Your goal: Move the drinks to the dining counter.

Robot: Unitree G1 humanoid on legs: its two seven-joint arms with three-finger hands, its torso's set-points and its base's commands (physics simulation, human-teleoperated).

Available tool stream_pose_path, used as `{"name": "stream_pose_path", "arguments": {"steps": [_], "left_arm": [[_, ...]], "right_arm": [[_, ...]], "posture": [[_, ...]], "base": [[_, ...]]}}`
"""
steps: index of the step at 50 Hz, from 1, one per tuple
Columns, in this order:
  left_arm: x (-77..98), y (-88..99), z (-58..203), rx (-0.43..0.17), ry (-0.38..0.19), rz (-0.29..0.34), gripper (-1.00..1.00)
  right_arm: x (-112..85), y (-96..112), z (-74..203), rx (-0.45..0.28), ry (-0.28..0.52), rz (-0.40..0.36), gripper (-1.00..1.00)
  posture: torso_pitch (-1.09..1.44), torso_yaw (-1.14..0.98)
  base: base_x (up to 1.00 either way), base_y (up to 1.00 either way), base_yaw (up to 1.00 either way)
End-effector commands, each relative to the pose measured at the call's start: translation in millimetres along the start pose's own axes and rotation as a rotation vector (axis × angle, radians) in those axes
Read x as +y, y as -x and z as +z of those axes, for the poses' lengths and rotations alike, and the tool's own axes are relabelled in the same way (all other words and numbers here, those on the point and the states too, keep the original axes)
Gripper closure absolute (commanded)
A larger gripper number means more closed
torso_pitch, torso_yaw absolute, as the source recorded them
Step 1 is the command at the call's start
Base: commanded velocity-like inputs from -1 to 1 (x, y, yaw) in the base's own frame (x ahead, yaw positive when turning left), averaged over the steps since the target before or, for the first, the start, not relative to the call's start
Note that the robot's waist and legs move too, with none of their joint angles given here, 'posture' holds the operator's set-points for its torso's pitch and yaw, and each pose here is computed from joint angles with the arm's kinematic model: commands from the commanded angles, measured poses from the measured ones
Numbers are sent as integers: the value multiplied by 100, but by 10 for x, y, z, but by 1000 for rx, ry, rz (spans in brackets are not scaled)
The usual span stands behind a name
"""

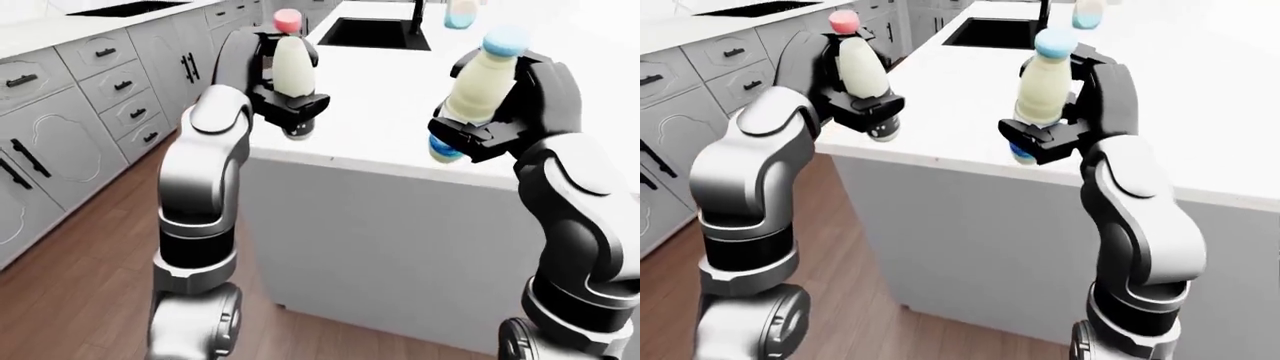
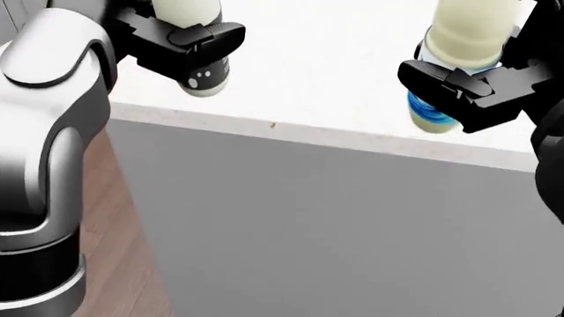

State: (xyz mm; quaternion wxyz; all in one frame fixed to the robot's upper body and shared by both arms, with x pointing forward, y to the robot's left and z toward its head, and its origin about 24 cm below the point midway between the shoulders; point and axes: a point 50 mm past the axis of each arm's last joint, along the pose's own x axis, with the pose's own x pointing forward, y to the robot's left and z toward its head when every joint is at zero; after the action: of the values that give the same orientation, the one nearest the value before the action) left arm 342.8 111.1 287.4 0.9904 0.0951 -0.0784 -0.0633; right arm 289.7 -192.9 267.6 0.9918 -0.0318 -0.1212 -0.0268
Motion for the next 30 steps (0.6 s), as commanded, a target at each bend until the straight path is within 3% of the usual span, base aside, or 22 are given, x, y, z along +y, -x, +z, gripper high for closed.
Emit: {"name": "stream_pose_path", "arguments": {"steps": [1, 30], "left_arm": [[43, 31, 176, -85, -6, 20, 100], [24, 63, 198, -94, -14, 16, 100]], "right_arm": [[2, 21, 195, -117, -2, -6, 100], [5, 34, 249, -131, 1, -3, 100]], "posture": [[0, 0], [0, 0]], "base": [[12, 0, 0], [12, 0, 0]]}}
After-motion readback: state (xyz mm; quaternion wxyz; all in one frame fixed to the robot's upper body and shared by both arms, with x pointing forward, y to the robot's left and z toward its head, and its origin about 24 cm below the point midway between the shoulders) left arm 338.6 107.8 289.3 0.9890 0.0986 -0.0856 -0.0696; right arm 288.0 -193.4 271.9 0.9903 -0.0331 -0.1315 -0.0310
